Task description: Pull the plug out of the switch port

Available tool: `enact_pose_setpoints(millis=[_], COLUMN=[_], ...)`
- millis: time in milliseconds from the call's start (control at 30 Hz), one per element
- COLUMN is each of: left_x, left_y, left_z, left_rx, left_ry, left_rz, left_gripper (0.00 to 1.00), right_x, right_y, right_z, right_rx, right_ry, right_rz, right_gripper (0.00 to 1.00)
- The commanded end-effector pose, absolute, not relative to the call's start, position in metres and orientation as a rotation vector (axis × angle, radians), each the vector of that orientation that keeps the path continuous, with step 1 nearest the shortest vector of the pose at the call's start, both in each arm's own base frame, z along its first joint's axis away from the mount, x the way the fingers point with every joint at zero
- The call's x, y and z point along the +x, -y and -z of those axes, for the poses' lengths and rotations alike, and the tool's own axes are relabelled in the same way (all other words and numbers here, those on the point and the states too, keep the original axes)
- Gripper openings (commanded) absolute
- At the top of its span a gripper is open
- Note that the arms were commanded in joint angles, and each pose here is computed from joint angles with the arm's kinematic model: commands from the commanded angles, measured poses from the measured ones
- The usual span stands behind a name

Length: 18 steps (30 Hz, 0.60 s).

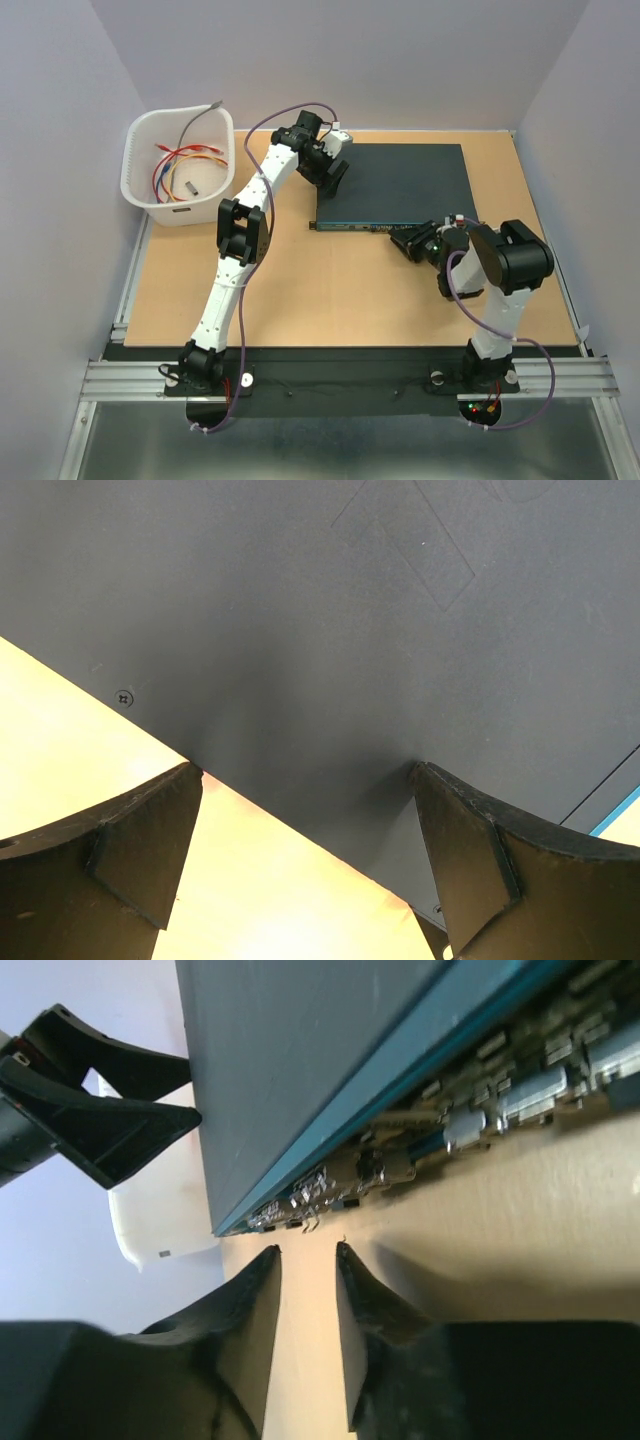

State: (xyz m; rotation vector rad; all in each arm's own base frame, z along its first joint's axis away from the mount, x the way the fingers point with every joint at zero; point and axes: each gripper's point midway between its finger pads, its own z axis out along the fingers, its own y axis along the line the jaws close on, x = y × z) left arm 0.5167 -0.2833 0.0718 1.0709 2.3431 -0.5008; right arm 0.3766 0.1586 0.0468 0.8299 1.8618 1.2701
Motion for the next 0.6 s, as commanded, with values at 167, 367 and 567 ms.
enact_pose_setpoints(millis=[167,367,567], left_x=[0.517,0.516,0.516], left_y=[0.289,0.289,0.29], left_z=[-0.114,-0.115,-0.115], left_rx=[1.081,1.081,1.081], left_ry=[-2.26,-2.263,-2.259], left_rz=[0.497,0.497,0.498], left_gripper=[0.97,0.97,0.97], right_x=[0.399,0.404,0.408], right_y=[-0.161,-0.16,-0.164], right_z=[-0.058,-0.057,-0.066], right_rx=[0.809,0.813,0.773], right_ry=[-1.763,-1.748,-1.727], right_rz=[-1.304,-1.305,-1.335], right_gripper=[0.29,0.26,0.25])
